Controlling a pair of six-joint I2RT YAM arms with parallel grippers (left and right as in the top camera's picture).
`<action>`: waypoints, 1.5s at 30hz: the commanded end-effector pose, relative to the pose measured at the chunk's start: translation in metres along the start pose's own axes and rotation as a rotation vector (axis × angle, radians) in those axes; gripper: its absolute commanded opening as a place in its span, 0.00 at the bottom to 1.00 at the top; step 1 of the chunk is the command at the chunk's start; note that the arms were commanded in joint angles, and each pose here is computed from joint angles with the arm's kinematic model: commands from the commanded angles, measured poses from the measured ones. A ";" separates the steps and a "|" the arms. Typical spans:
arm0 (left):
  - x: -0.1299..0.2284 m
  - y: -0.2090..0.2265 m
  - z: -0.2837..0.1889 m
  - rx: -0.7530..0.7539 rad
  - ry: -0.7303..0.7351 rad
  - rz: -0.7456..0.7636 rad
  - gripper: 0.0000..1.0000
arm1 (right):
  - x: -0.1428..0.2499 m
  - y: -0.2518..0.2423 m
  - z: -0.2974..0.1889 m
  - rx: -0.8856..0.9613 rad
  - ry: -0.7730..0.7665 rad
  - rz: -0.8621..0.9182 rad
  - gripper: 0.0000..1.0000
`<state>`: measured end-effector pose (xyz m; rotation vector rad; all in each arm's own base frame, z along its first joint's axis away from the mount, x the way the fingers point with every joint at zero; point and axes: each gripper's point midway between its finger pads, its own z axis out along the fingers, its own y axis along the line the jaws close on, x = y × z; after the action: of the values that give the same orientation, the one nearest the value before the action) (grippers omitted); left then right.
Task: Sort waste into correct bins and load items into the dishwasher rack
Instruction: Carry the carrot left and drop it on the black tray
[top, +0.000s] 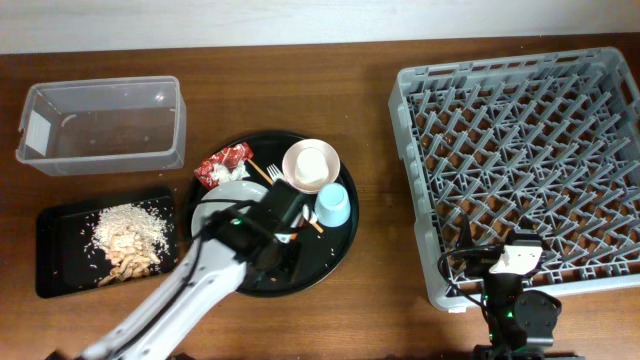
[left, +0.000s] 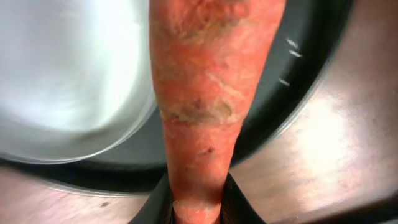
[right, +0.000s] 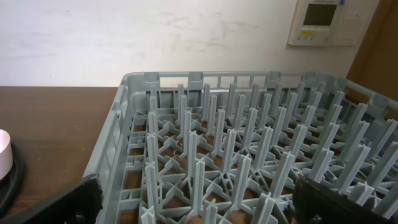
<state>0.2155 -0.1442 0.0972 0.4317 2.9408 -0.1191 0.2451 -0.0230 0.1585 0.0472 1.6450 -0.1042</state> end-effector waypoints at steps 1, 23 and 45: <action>-0.016 0.054 -0.024 -0.116 -0.107 -0.197 0.12 | 0.004 -0.004 0.000 0.018 0.008 -0.006 0.99; 0.032 0.271 -0.026 -0.245 -0.229 -1.554 0.14 | 0.004 -0.003 0.000 0.018 0.008 -0.006 0.99; 0.024 0.292 0.031 -0.263 -0.155 -1.678 0.42 | 0.004 -0.004 0.000 0.018 0.008 -0.006 0.99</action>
<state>0.2810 0.1335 0.0458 -1.9517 2.1823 0.0279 0.2451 -0.0230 0.1585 0.0475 1.6449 -0.1039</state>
